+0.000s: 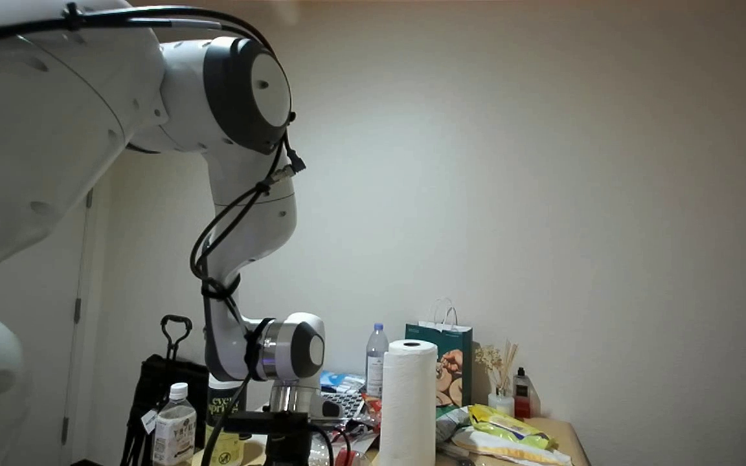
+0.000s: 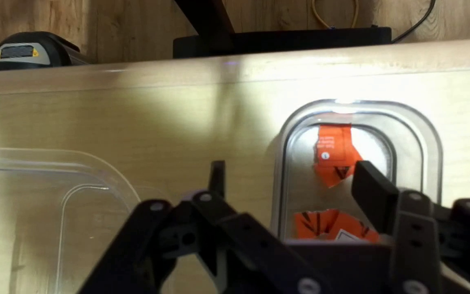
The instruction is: Pour the contents from left bowl to the right bowl
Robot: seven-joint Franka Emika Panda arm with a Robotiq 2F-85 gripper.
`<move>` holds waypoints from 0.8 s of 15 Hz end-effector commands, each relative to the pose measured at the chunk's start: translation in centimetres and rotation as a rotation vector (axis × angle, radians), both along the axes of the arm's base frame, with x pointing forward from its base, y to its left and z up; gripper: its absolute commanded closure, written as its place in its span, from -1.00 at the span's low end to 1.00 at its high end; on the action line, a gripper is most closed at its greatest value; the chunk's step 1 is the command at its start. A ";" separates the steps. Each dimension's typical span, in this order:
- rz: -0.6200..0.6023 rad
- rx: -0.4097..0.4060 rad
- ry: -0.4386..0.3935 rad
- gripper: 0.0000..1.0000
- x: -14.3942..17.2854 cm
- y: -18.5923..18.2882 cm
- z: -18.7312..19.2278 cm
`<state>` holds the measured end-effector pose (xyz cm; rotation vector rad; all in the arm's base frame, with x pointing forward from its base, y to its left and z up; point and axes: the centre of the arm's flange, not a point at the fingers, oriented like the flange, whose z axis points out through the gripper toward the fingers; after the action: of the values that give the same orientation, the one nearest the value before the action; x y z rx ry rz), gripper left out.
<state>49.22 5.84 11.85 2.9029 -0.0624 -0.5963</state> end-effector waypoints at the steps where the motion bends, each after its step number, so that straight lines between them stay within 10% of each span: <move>1: 0.000 0.013 0.009 0.01 1.3 -0.4 -1.5; 8: 0.005 0.005 0.005 0.91 2.1 -0.1 -2.2; 12: 0.005 -0.013 -0.024 0.96 2.4 0.6 0.0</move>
<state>51.59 6.04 10.15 2.9017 -0.0651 -0.5878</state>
